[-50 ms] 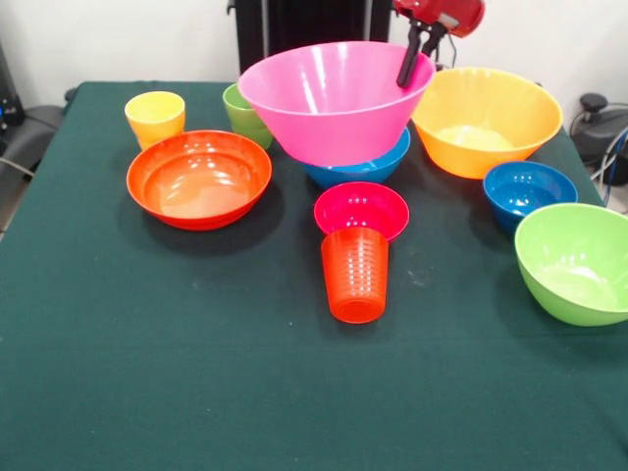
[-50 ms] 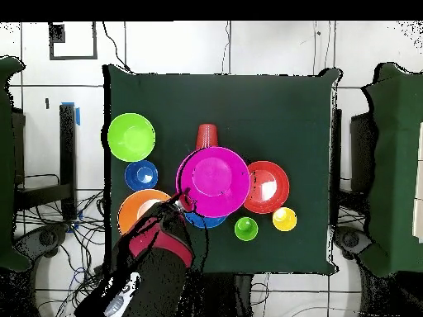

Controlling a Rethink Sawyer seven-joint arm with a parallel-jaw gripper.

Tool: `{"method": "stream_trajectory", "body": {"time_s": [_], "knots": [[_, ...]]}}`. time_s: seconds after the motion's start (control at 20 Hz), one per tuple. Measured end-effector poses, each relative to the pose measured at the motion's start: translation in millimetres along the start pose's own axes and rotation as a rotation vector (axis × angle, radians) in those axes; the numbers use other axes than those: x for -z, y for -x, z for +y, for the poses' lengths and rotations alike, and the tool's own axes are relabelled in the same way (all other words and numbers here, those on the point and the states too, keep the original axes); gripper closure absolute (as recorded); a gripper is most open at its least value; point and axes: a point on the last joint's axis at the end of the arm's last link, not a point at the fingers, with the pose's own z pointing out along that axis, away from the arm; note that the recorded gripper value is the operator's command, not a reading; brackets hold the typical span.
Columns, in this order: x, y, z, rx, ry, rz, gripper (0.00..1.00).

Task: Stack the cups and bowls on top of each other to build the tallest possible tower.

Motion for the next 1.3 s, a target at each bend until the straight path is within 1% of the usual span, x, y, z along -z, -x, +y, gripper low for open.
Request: {"method": "stream_trajectory", "body": {"time_s": [0.45, 0.75, 1.0, 1.1, 1.3], "knots": [[-2.4, 1.7, -1.4, -0.001, -0.001, -0.006, 1.00], [-12.3, -0.4, 5.4, 0.000, 0.012, -0.018, 1.00], [-18.9, -3.0, 7.1, -0.008, 0.024, -0.010, 1.00], [-22.2, -3.7, 5.3, -0.019, 0.030, -0.007, 1.00], [-24.8, -5.6, 1.1, -0.030, 0.029, -0.002, 1.00]]}}
